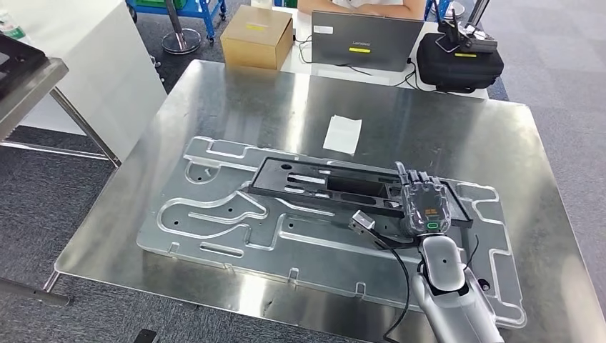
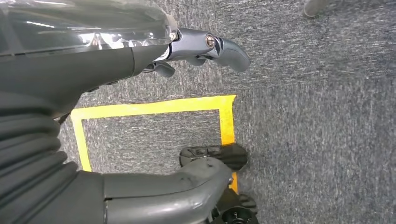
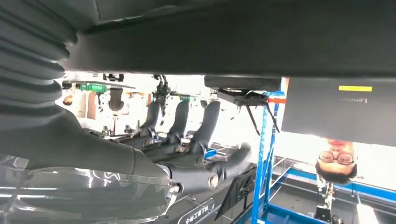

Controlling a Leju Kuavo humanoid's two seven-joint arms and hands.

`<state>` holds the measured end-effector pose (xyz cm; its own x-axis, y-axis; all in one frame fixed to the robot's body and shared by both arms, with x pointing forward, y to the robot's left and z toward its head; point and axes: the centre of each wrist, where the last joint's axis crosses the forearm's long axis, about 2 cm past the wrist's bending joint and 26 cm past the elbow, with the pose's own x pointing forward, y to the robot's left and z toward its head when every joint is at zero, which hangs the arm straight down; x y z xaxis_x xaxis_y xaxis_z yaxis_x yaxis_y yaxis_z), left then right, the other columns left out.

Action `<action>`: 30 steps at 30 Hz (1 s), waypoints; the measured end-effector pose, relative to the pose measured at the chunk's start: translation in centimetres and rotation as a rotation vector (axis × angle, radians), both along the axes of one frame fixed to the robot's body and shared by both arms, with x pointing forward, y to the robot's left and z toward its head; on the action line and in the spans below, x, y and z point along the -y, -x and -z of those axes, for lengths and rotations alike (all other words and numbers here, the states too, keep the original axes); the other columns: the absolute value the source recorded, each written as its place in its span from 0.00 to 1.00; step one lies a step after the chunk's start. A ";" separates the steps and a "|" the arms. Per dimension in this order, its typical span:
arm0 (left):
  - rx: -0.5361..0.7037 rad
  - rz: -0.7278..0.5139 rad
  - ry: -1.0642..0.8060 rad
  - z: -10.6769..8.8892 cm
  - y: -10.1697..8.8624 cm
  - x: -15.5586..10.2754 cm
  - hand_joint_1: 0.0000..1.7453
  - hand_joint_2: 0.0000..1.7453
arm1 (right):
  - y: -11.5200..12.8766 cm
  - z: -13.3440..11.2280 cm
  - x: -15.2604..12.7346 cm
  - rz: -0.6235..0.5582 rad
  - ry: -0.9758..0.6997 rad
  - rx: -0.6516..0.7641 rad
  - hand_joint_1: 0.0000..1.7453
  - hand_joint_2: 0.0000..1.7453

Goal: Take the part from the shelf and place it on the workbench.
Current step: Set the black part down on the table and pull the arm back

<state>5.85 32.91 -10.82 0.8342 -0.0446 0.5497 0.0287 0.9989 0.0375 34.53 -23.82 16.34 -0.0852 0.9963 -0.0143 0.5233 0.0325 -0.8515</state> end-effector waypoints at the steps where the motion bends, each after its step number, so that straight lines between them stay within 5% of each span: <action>1: 0.000 0.000 0.001 0.0 0.0 0.0 0.00 0.00 | 0.0 0.0 0.0 0.000 0.000 0.001 0.00 0.00; 30: -0.016 0.000 0.042 0.0 0.1 0.1 0.00 0.00 | 0.3 0.4 0.1 -0.002 -0.010 -0.017 0.00 0.00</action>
